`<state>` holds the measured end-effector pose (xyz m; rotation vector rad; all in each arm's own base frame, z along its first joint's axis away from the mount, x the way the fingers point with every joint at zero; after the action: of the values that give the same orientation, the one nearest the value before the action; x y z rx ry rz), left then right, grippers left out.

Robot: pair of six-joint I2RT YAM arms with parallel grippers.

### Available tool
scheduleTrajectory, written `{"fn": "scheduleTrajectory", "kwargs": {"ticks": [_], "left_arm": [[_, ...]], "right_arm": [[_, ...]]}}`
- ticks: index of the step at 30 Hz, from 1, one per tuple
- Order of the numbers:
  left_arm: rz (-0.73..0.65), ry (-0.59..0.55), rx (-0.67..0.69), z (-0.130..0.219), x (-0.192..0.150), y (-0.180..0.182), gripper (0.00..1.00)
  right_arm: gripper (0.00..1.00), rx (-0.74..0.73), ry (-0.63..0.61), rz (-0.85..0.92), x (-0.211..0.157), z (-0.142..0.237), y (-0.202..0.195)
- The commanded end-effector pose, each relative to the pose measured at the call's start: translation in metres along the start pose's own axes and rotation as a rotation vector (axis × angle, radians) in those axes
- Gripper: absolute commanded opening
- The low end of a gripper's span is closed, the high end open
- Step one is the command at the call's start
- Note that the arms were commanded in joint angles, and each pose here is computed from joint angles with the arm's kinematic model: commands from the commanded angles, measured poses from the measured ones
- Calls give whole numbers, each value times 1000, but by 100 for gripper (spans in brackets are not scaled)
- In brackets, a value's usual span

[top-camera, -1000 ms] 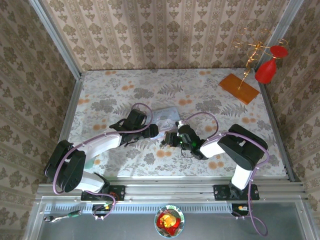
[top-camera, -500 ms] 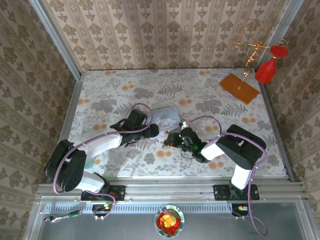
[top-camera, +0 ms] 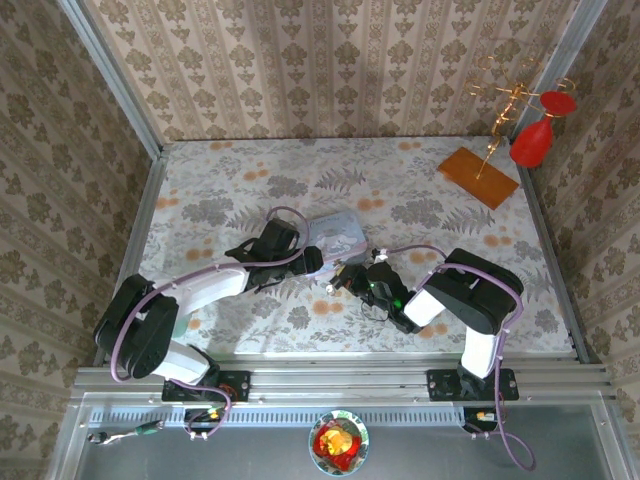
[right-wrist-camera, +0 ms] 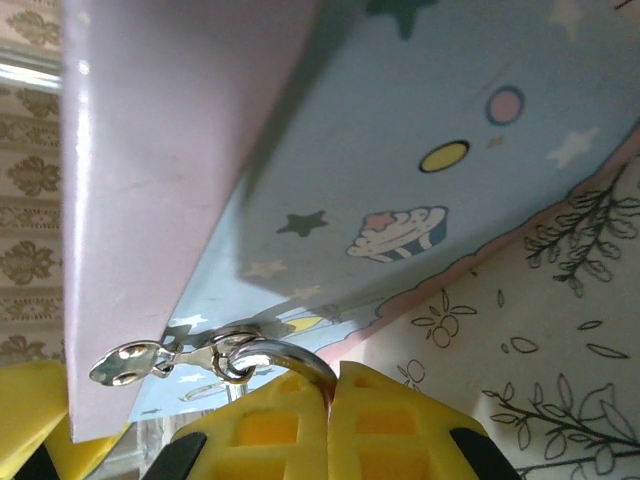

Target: Unlock the padlock with the key

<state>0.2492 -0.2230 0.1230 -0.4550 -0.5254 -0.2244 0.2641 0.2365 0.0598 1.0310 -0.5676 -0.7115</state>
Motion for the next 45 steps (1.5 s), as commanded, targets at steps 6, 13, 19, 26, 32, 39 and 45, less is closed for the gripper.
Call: {"fn": "scheduleTrajectory", "kwargs": {"ticks": [6,13,19,26,32,39,45], "left_arm": [[15,108,98,-10,-25,16,77],[23,97,107,-10,-23,17,78],[19,99,112,-9,-20,16,78],[15,90,112,-8,-17,15,79],[14,86,117,-8,-14,15,78],[19,85,125,-8,-14,19,79],[24,82,122,-7,-12,24,79]], "right_arm": [[0,4,-123,-125,13,4,-3],[0,11,-175,-180,16,5,5],[0,21,-220,-201,22,10,8],[0,32,-244,-220,32,22,9],[0,15,-271,-228,37,27,5],[0,-11,-271,-229,37,28,-3],[0,-26,-261,-206,37,31,-6]]}}
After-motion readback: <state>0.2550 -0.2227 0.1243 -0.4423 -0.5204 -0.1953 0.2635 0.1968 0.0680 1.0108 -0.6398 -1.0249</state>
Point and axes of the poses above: each hand's point on the last joint's axis, 136 mm out from that joint toward the fingers, its own z axis back along the fingers, its own y axis along the line the jaws close on, x = y × z, the point moved 6 cm from there along z, back along the fingers, and after that the axes turned 13 degrees about -z, right-handed, at the moved point
